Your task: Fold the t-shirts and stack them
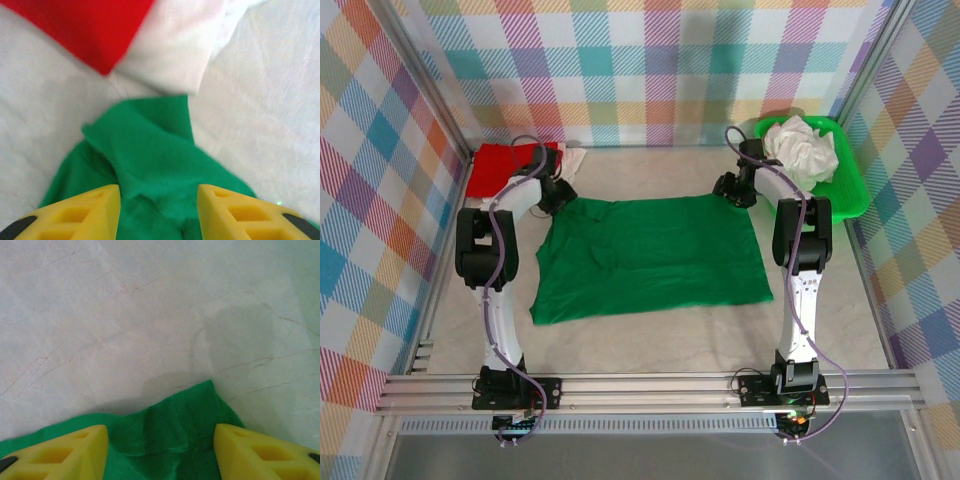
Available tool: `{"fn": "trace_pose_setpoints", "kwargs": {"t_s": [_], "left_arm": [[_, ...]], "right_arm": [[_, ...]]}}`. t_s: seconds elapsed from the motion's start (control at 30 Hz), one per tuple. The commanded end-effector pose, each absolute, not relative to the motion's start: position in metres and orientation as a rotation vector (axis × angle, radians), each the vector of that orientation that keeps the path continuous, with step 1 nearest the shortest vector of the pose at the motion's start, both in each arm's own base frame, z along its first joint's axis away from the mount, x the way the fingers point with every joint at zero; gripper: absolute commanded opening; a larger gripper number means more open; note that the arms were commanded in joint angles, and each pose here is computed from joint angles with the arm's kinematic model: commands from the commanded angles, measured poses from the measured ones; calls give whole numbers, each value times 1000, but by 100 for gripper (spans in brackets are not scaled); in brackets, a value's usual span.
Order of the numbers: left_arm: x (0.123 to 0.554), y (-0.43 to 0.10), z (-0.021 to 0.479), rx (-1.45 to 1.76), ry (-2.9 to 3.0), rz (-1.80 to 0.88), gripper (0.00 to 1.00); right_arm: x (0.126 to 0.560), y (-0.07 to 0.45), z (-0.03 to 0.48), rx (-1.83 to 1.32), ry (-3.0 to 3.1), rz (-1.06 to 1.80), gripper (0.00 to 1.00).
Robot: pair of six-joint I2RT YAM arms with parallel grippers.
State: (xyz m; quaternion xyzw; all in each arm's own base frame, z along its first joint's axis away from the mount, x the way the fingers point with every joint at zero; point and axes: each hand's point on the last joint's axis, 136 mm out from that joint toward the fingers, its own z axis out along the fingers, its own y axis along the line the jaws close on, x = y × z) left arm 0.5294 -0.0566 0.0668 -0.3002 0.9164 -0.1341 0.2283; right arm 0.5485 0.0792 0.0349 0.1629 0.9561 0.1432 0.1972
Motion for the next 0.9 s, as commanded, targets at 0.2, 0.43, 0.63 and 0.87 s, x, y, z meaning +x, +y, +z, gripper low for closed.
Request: {"fn": "trace_pose_setpoints", "kwargs": {"t_s": [0.2, 0.43, 0.63, 0.87], "left_arm": [[553, -52, 55, -792, 2557, -328, 42], [551, -43, 40, -827, 2568, -286, 36], [554, -44, 52, -812, 2546, -300, 9], [558, -54, 102, -762, 2481, -391, 0]], "right_arm": [[539, 78, 46, 489, 2677, 439, 58], [539, 77, 43, 491, 2679, 440, 58], [540, 75, 39, 497, 2688, 422, 54], [546, 61, 30, 510, 2715, 327, 49]]}}
